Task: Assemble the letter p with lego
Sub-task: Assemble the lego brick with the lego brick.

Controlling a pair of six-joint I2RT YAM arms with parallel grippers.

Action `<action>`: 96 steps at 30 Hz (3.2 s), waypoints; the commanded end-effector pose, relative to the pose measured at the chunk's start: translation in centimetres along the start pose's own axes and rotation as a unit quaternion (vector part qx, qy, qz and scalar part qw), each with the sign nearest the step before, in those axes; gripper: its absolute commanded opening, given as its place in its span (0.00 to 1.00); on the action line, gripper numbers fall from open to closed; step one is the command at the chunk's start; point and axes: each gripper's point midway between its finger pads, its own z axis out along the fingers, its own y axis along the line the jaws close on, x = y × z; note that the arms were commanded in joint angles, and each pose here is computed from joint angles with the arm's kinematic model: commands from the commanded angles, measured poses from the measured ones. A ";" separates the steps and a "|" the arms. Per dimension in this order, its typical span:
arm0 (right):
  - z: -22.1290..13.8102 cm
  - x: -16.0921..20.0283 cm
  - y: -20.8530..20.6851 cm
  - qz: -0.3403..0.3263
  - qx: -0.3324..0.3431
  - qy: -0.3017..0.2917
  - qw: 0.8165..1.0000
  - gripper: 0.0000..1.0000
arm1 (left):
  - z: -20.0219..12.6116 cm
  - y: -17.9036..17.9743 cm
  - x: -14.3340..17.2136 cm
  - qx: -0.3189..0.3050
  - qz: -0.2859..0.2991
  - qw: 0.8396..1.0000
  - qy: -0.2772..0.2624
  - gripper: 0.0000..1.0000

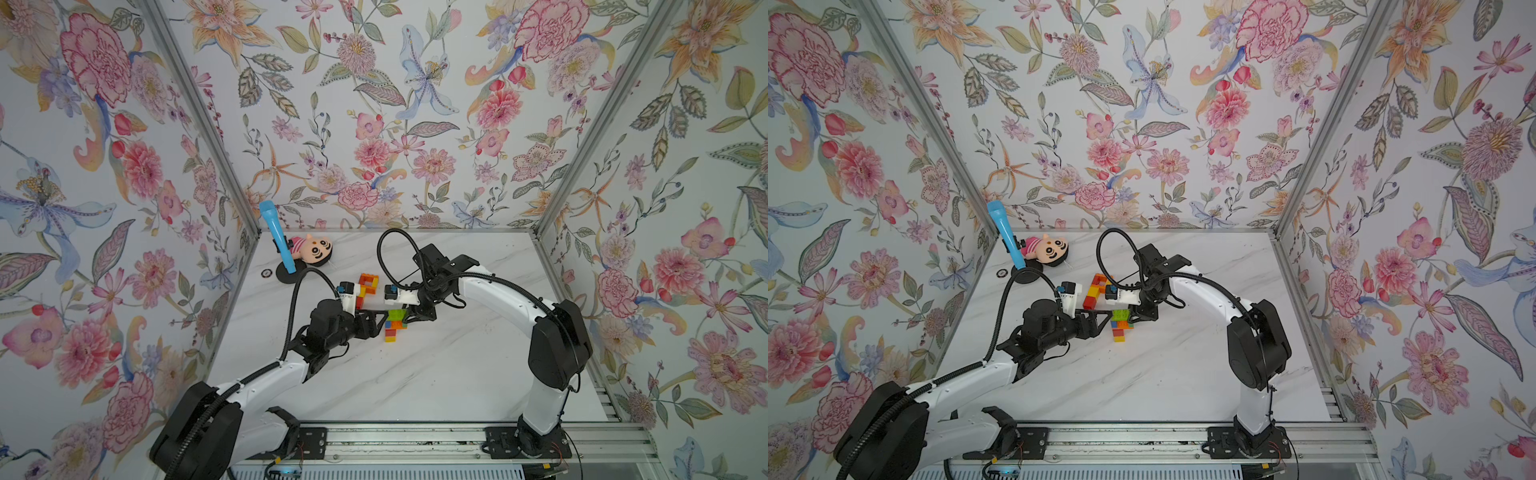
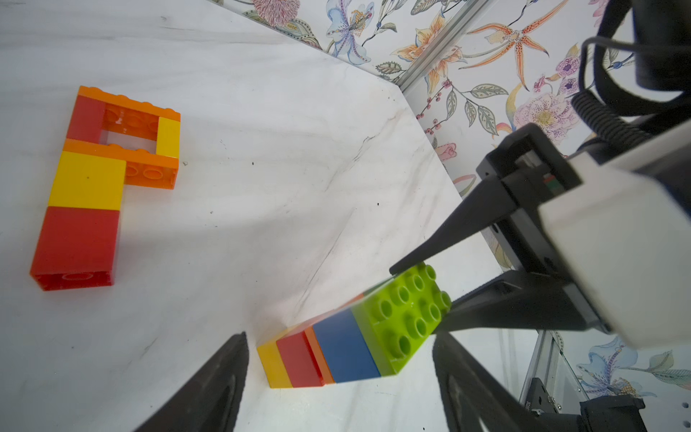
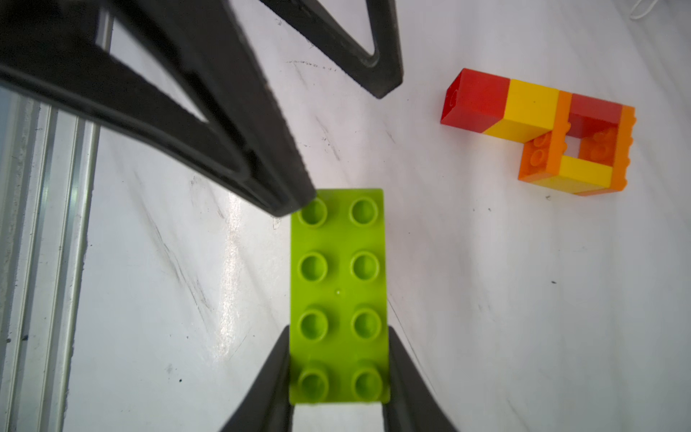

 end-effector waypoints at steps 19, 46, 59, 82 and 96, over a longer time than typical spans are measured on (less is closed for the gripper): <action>0.0 0.2 0.1 0.049 0.023 0.021 0.998 0.25 | 0.7 -1.2 -1.3 0.016 0.004 1.000 -0.020 0.75; -0.8 0.2 0.8 0.043 0.035 0.016 0.998 0.25 | 1.7 -2.0 -1.2 0.033 0.006 0.999 -0.014 0.67; -0.2 0.5 1.0 0.051 0.029 0.024 0.998 0.25 | 2.0 -2.2 -0.9 0.036 0.005 0.999 -0.011 0.62; 0.3 0.5 1.4 0.057 0.032 0.032 0.997 0.25 | 2.3 -1.9 -0.1 0.034 0.007 0.999 0.001 0.52; -0.1 0.2 1.8 0.080 0.044 0.033 0.995 0.24 | 2.9 -1.6 0.8 0.023 0.015 0.999 0.016 0.49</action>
